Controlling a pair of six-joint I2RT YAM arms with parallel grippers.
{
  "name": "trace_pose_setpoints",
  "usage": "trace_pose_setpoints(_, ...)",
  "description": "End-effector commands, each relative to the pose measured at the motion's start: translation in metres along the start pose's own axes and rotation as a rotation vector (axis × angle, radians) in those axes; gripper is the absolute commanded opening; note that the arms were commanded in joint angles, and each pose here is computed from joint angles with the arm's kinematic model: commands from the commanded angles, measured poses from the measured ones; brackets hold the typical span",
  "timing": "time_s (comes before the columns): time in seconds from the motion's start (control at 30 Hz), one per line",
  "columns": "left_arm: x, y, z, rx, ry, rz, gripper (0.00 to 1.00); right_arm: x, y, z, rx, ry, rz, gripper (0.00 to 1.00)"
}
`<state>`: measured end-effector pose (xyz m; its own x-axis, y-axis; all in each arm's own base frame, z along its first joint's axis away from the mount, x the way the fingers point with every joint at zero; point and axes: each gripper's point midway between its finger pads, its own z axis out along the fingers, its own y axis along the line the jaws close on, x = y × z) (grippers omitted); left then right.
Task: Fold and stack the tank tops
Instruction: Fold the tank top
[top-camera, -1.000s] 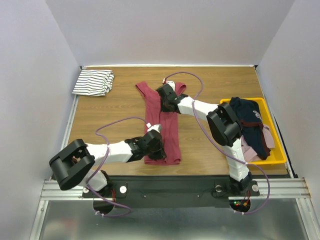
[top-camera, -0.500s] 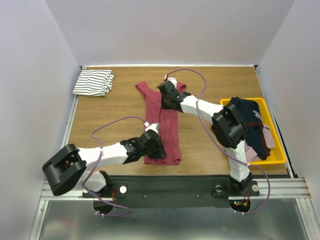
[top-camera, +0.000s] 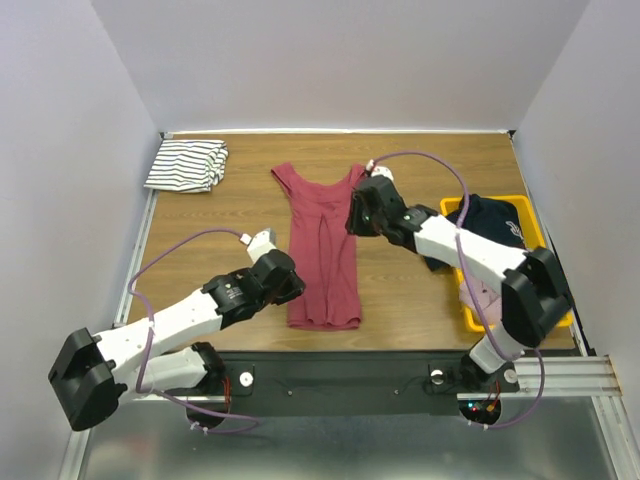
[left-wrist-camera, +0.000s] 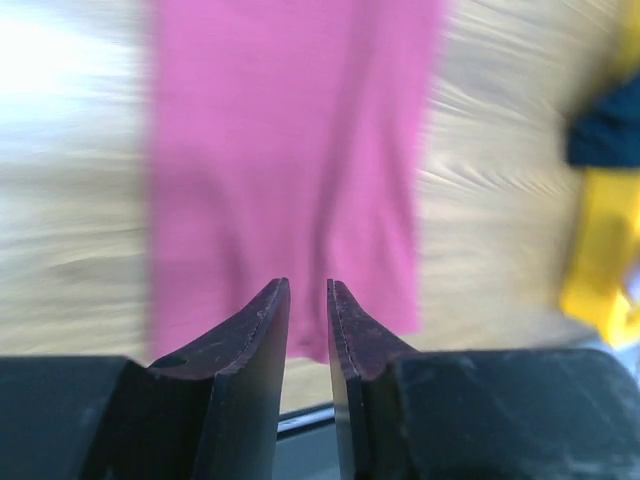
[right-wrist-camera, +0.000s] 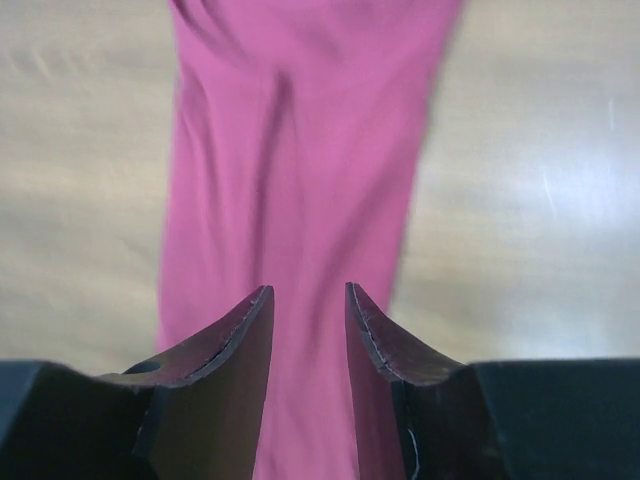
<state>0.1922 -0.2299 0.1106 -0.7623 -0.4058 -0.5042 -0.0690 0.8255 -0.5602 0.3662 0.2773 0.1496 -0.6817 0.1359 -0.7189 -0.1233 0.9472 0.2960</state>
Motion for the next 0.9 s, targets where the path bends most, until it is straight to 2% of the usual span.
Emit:
trace_pose_setpoints(0.0,-0.01,0.049,-0.012,-0.209,-0.056,-0.083,0.36,0.054,-0.013,-0.026,-0.062,0.11,0.053,0.41)
trace_pose_setpoints(0.07,-0.001,0.06,-0.011,-0.221,-0.029,-0.09,0.43,0.067,-0.013,-0.044,-0.104,0.128,0.064,0.41)
trace_pose_setpoints(0.13,0.015,0.066,-0.007,-0.199,0.023,-0.096,0.5,0.104,-0.025,-0.052,-0.1,0.196,0.077,0.41)
trace_pose_setpoints(0.27,0.046,0.079,-0.003,-0.171,0.124,-0.114,0.52,0.156,-0.027,-0.074,-0.149,0.294,0.086,0.46)
trace_pose_setpoints(0.33,0.056,0.081,-0.003,-0.15,0.159,-0.123,0.52,0.162,-0.029,-0.082,-0.161,0.292,0.117,0.54)
trace_pose_setpoints(0.43,0.066,0.087,-0.004,-0.123,0.183,-0.135,0.59,0.169,-0.036,-0.09,-0.167,0.289,0.15,0.62)
trace_pose_setpoints(0.6,0.066,0.082,-0.005,-0.086,0.183,-0.129,0.6,0.179,-0.026,-0.097,-0.227,0.325,0.192,0.63)
trace_pose_setpoints(0.87,0.076,0.09,0.001,-0.103,0.216,-0.113,0.6,0.218,-0.015,-0.092,-0.219,0.4,0.185,0.63)
